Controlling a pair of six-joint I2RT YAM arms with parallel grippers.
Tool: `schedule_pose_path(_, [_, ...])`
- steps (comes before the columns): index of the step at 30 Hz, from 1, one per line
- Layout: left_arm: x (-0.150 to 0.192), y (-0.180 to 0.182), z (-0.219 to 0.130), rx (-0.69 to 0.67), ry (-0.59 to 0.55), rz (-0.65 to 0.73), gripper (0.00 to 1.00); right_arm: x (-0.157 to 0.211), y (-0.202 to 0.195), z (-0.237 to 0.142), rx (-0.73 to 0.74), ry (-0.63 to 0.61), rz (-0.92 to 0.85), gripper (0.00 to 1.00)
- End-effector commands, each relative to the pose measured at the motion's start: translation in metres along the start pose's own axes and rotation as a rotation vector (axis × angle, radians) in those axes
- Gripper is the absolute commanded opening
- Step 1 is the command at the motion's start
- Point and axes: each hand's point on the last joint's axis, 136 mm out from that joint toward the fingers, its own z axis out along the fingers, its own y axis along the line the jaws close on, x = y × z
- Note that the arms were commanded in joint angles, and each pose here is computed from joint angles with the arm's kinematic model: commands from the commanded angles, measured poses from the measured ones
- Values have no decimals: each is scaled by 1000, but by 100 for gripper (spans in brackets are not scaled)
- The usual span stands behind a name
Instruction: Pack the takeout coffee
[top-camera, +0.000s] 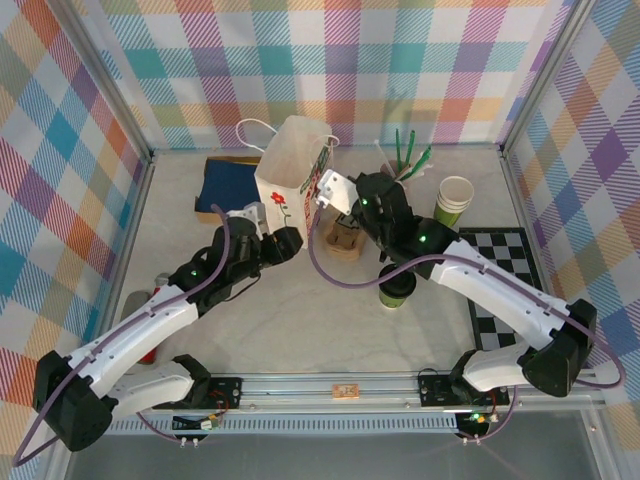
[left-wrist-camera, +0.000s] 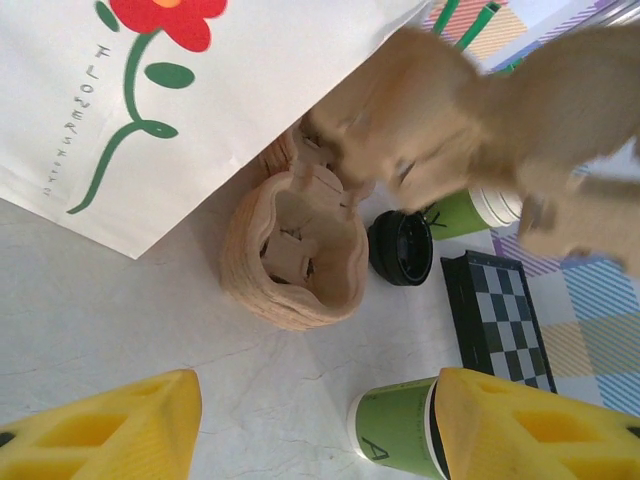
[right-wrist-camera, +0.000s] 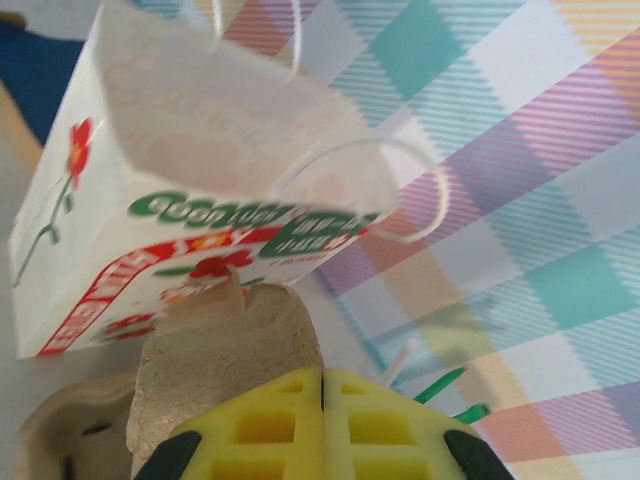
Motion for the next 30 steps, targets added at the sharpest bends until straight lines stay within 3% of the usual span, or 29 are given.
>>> schedule_pose_path(1, [-12,1,-15,-14,-48,16,63,-22,-25,8,121,-40,-89,0])
schedule_pose_path(14, [-21,15,-46,-67,-104,27,61,16,12,46,156,50,-249,0])
schedule_pose_path(30, [-19,23,-49,-86,-105,28,61,60,89,34,-4,125,-274,0])
